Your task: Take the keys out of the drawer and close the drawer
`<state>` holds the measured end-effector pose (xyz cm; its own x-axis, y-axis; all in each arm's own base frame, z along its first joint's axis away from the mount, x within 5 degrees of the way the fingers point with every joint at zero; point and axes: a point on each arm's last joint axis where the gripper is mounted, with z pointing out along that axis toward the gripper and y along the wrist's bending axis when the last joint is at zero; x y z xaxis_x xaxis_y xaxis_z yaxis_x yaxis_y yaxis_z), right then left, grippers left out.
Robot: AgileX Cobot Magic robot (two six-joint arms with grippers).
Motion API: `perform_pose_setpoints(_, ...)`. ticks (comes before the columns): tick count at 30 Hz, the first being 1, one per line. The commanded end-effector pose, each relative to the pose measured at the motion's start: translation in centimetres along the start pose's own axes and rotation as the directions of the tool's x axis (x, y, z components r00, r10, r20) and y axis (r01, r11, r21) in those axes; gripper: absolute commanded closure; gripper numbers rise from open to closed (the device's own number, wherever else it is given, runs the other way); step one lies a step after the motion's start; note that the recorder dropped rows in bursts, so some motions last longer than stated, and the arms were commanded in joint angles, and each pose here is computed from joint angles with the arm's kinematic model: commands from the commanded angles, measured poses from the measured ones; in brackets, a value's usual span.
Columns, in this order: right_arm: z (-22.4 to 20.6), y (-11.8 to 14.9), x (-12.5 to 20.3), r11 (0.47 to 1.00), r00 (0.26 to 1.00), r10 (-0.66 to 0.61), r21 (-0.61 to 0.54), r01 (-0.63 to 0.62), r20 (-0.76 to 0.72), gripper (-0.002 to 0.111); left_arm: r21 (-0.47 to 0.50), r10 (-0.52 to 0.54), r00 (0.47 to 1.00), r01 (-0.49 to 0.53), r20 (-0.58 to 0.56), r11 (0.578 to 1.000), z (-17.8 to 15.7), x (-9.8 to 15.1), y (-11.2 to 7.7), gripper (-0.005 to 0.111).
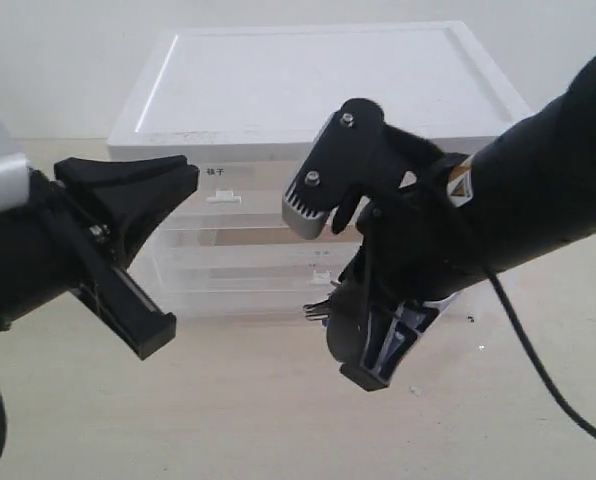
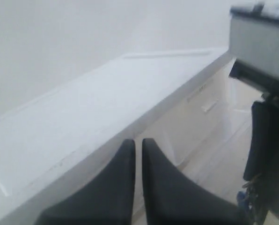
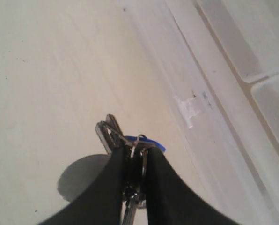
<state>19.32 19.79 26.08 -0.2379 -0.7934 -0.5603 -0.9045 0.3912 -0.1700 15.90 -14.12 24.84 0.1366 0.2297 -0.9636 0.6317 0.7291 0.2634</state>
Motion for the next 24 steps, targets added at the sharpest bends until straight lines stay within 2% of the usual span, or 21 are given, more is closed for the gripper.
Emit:
perform_pose_setpoints(1,3.3,-0.5,-0.1,0.997,0.997,-0.072,0.013,0.072,-0.006,0.108,-0.019,-0.021,1.000,0.022,0.017,1.000,-1.6,0.2,0.2,0.102)
perform_pose_setpoints(4,4.5,-0.6,0.1,0.994,0.994,-0.111,0.007,0.112,-0.023,0.108,-0.020,-0.018,1.000,0.018,0.019,1.000,-1.6,0.2,0.2,0.102)
perform_pose_setpoints(11,4.5,-1.2,-0.7,0.989,0.990,-0.133,0.078,0.128,0.054,0.107,-0.020,-0.018,1.000,0.018,0.020,1.000,-1.6,0.2,0.2,0.102)
perform_pose_setpoints(18,4.5,-1.1,-0.7,0.989,0.990,-0.132,0.077,0.128,0.052,0.075,-0.018,-0.018,1.000,0.018,0.014,1.000,-1.6,0.3,0.2,0.102)
perform_pose_setpoints(24,4.5,-1.1,-0.7,0.989,0.990,-0.131,0.077,0.126,0.052,0.074,-0.005,-0.007,1.000,0.007,-0.022,1.000,-1.5,0.6,0.0,0.102)
